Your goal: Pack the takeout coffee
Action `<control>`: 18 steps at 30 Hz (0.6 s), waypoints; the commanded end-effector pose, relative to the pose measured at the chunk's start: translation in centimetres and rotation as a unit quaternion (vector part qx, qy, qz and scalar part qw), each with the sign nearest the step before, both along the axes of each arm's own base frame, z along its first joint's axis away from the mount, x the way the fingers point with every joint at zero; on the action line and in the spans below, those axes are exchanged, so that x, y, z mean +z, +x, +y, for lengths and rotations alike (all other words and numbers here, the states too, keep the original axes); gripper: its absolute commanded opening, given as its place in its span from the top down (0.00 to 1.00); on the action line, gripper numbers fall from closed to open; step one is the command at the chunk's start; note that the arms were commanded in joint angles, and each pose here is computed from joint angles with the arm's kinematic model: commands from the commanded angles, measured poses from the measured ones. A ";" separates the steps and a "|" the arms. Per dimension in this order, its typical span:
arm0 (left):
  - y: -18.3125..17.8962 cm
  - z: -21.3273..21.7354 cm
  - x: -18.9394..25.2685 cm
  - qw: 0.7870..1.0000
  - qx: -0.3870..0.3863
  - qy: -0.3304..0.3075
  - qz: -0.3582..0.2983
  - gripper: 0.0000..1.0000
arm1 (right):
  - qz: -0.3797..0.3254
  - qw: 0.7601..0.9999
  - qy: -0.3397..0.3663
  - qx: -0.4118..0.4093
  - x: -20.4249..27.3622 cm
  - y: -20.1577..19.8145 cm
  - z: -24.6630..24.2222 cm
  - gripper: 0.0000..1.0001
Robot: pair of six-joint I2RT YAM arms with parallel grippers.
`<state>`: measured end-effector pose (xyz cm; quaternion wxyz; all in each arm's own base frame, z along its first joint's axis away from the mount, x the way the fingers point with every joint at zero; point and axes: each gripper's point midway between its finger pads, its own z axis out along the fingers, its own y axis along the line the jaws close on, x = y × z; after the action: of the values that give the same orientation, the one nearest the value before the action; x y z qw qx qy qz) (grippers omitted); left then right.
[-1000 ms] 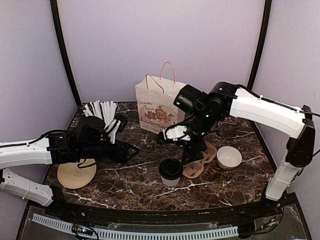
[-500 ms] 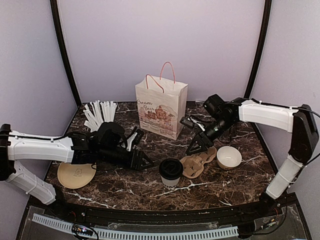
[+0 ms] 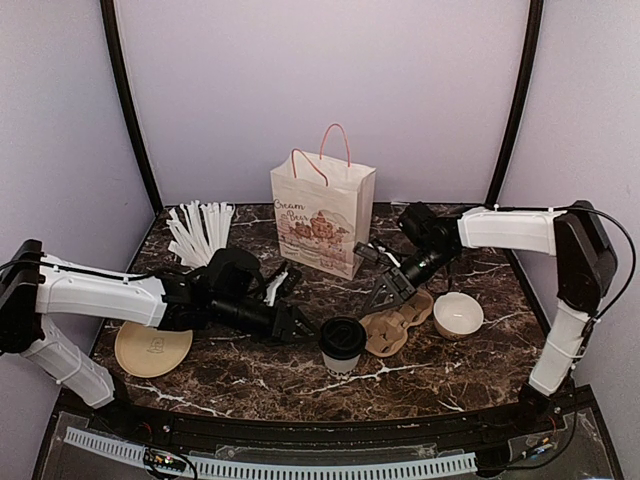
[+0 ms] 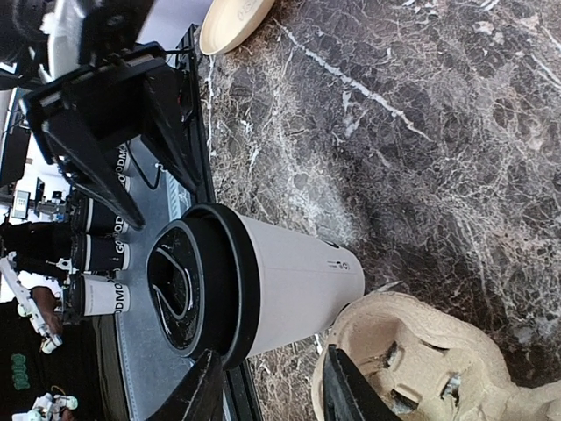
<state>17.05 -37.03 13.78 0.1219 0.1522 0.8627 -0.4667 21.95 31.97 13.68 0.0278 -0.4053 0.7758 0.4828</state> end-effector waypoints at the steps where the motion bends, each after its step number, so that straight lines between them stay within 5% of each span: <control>1: 0.0 -0.5 0.5 1.000 -0.011 -0.012 0.006 0.57 | 0.012 1.000 0.018 0.016 0.6 -0.7 0.6 0.63; 18: 0.1 -0.7 -1.4 1.000 -0.015 0.010 0.017 0.59 | 0.015 0.999 -0.011 0.051 -1.1 -2.7 1.1 0.64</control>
<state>16.70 -37.37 11.80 0.0937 0.1544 0.8699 -0.4590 19.54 32.76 12.64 -0.0130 -0.4238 0.7635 0.4872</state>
